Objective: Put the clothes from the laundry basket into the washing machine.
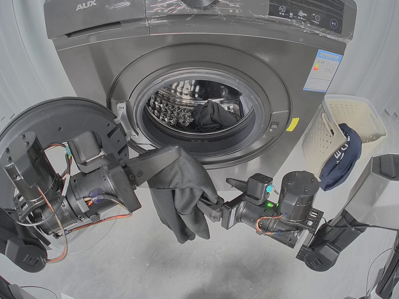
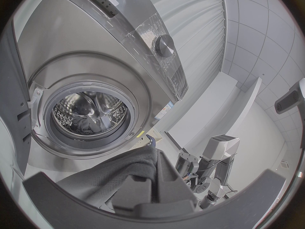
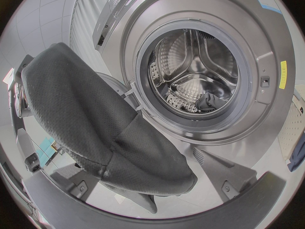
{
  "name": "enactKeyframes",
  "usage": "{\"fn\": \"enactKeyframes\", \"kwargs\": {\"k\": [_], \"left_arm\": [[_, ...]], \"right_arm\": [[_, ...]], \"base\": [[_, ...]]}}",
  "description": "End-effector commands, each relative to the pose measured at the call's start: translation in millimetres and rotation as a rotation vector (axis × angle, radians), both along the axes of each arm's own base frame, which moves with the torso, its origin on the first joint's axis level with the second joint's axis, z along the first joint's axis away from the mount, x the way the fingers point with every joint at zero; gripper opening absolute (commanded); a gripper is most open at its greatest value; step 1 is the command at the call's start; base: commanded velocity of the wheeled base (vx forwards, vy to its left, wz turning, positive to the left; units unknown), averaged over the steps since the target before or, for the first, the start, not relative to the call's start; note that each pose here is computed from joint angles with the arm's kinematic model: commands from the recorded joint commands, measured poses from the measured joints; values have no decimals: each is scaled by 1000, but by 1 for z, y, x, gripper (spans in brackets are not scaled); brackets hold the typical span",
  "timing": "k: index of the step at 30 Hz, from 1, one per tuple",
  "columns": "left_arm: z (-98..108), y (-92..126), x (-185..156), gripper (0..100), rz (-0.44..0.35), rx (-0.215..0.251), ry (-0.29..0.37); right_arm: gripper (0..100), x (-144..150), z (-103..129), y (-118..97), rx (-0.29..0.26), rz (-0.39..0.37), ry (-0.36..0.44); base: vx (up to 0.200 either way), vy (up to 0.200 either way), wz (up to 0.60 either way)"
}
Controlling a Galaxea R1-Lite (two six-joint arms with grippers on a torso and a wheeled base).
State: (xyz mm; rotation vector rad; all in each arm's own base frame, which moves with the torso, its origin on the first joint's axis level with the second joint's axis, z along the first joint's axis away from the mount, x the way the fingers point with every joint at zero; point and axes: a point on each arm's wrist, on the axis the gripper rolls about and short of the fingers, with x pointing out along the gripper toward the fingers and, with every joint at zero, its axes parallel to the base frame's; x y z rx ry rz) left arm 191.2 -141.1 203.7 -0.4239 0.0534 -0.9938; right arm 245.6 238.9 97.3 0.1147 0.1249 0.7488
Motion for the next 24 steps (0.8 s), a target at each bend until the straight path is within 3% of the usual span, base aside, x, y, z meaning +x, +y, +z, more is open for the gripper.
{"fn": "enactKeyframes", "kwargs": {"k": [1,12,13,24], "left_arm": [[-2,-2,3,0,-2,4,6],[-1,-1,0,0,0,2,3],[-1,0,0,0,1,3,5],[-18,-6,9,0,-5,43,64]], "right_arm": [[100,1,6,9,33,42,-30],[100,11,-2,25,81,72,-80],[0,11,0,26,88,75,-90],[0,-19,38,7,142,97,-145]], "base": [[0,0,0],[0,0,0],[0,0,0],[0,0,0]]}}
